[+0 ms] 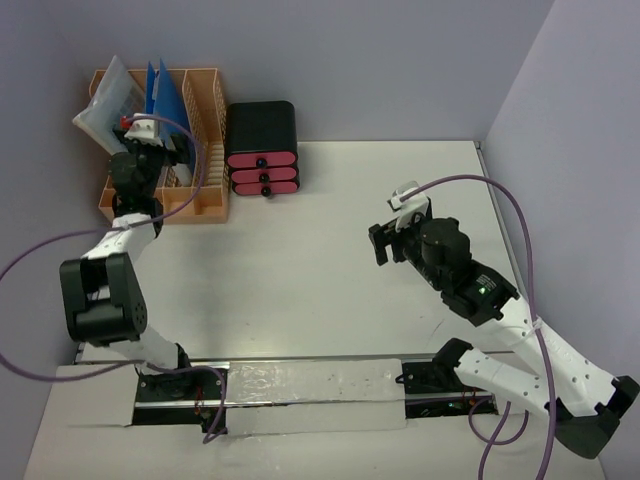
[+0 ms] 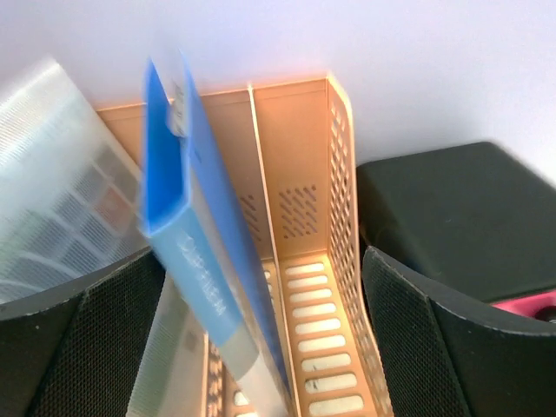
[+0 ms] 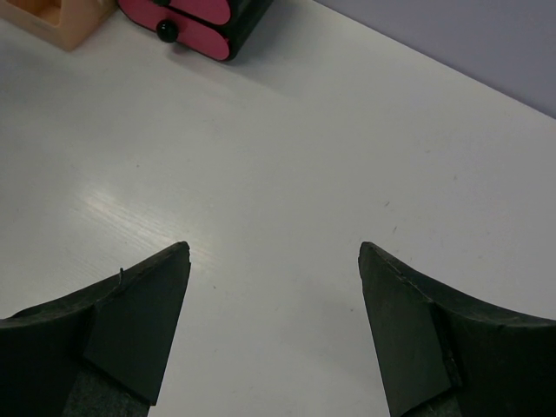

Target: Organize the desk

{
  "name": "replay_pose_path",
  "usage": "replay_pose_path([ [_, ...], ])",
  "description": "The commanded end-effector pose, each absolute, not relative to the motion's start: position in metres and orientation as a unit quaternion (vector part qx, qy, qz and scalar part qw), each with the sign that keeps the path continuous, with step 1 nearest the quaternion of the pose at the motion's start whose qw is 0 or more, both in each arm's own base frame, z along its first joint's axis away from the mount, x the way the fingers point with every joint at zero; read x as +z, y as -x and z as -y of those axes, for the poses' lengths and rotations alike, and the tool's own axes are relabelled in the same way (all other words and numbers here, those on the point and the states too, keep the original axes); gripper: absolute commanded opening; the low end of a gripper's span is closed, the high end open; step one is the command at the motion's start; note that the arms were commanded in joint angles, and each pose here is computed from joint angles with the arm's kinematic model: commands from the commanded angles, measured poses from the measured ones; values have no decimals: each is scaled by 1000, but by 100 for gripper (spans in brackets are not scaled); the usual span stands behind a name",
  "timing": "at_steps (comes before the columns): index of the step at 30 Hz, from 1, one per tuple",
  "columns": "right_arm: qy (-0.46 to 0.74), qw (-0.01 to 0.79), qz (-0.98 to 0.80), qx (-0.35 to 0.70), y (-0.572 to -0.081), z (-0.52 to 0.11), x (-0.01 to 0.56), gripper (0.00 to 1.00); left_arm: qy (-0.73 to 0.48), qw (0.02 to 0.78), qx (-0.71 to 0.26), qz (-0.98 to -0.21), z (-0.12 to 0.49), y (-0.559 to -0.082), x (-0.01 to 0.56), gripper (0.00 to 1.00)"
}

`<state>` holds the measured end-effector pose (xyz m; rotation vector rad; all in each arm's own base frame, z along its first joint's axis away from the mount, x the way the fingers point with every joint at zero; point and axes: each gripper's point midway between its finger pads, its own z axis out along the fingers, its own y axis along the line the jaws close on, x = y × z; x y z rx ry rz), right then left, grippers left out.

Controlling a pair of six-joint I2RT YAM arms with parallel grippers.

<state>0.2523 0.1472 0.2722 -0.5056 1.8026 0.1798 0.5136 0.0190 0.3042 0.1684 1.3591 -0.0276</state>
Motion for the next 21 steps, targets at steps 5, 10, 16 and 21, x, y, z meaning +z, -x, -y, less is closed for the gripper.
replay_pose_path([
  [5,97,607,-782,109,-236,-120,274,85,-162,709,-1,-686,2,-418,314,99],
  [10,43,595,-792,133,-223,-109,248,85,-200,636,-12,-745,13,-353,250,99],
  [16,-16,572,-801,173,-204,-101,221,85,-247,556,-14,-794,20,-281,166,99],
  [21,-53,601,-770,208,-194,-91,230,85,-257,520,24,-814,8,-249,120,99],
])
